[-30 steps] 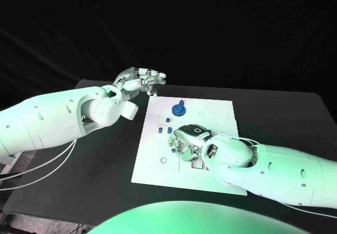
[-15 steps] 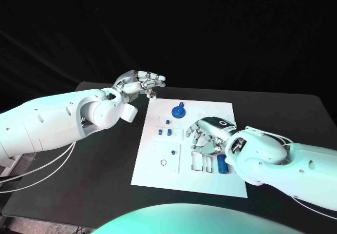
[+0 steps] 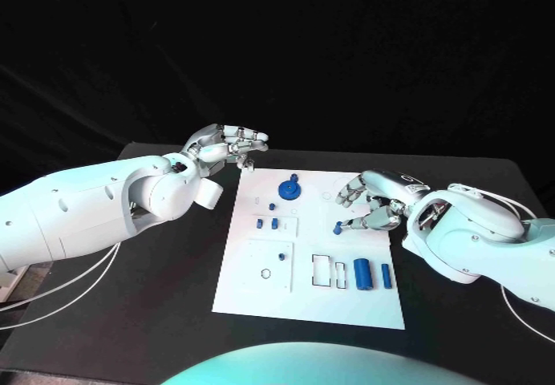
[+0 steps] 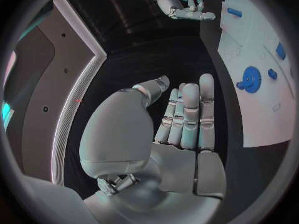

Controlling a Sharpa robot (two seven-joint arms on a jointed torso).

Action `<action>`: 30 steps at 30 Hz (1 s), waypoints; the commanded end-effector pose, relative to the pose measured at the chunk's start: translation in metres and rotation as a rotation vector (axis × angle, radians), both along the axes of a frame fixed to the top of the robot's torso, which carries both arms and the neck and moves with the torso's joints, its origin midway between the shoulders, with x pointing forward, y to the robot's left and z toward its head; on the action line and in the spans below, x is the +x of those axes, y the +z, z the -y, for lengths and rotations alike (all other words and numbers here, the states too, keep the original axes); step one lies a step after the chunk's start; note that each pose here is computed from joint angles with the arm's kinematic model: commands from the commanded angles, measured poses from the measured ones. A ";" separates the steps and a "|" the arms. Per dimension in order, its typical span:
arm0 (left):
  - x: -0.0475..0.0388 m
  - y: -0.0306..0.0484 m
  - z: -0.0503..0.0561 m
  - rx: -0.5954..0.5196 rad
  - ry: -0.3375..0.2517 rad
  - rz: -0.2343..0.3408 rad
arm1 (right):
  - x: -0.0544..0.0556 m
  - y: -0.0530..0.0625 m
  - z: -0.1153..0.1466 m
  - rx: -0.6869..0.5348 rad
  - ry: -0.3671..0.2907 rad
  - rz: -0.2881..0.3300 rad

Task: Assemble the parts on the task board

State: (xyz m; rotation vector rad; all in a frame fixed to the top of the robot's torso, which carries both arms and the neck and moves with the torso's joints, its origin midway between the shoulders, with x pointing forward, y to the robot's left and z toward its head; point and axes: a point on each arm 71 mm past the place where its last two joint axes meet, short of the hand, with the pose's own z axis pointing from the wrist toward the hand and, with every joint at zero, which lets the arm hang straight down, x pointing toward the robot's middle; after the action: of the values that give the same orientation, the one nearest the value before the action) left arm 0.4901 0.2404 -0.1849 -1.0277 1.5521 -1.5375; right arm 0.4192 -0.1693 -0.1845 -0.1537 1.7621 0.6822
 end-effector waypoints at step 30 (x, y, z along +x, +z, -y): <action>-0.0010 -0.0021 0.003 -0.007 -0.023 -0.007 | 0.006 -0.041 -0.015 -0.132 0.076 -0.039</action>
State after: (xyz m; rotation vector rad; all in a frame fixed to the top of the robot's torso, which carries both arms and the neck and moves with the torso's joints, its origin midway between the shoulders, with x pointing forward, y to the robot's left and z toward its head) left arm 0.4897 0.2394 -0.1877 -1.0302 1.5631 -1.5390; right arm 0.4263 -0.1546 -0.2229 -0.2691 1.8456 0.6421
